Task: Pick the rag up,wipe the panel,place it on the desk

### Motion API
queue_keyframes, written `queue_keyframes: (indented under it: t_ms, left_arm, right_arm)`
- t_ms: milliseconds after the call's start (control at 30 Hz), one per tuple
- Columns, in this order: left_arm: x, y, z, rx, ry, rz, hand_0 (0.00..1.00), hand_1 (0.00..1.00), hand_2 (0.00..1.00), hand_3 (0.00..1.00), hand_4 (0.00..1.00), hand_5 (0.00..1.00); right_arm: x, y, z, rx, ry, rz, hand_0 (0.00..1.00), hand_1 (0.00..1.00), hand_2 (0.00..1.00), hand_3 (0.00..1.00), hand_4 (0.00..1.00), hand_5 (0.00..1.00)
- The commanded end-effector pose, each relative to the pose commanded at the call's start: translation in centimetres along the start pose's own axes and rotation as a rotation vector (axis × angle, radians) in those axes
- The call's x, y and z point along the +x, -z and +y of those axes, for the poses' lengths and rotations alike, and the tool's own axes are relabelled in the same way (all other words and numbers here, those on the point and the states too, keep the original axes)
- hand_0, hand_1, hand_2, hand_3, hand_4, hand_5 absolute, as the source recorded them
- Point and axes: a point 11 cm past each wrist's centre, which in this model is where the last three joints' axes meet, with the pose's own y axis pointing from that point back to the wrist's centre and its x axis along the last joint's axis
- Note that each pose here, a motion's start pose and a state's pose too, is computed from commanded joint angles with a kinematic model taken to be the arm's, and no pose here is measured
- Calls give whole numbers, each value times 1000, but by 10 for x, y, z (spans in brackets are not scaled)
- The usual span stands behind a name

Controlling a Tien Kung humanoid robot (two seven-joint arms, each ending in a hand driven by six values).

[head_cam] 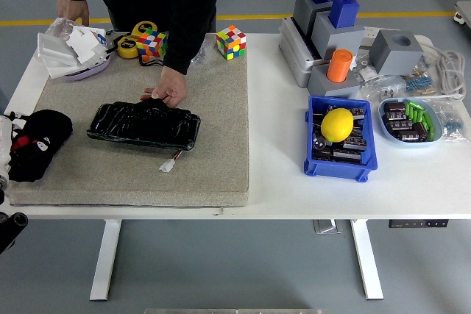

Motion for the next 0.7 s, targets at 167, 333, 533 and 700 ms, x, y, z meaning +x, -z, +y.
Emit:
queue_keyframes:
  t_ms: [167,333,533,700]
  left_arm:
    - [7,-9,-1,-25,-14,6,170,88,219,627,580,131]
    - [15,-20,-2,-53,-23,11,169,87,218,628,581,121]
    - [26,-45,-1,-113,-38,26,167,86,218,630,579,116]
    - [32,-73,1,-172,-53,62,165,83,218,631,577,113]
  right_arm:
    - [1,0,0,-1,-1,-1,723,628,674,614,998,605]
    - [2,0,0,-3,-4,0,724,628,675,614,998,606]
    - [2,1,0,-2,-5,0,724,628,675,615,998,605]
    - [2,1,0,-1,-3,-3,724,628,675,614,998,606]
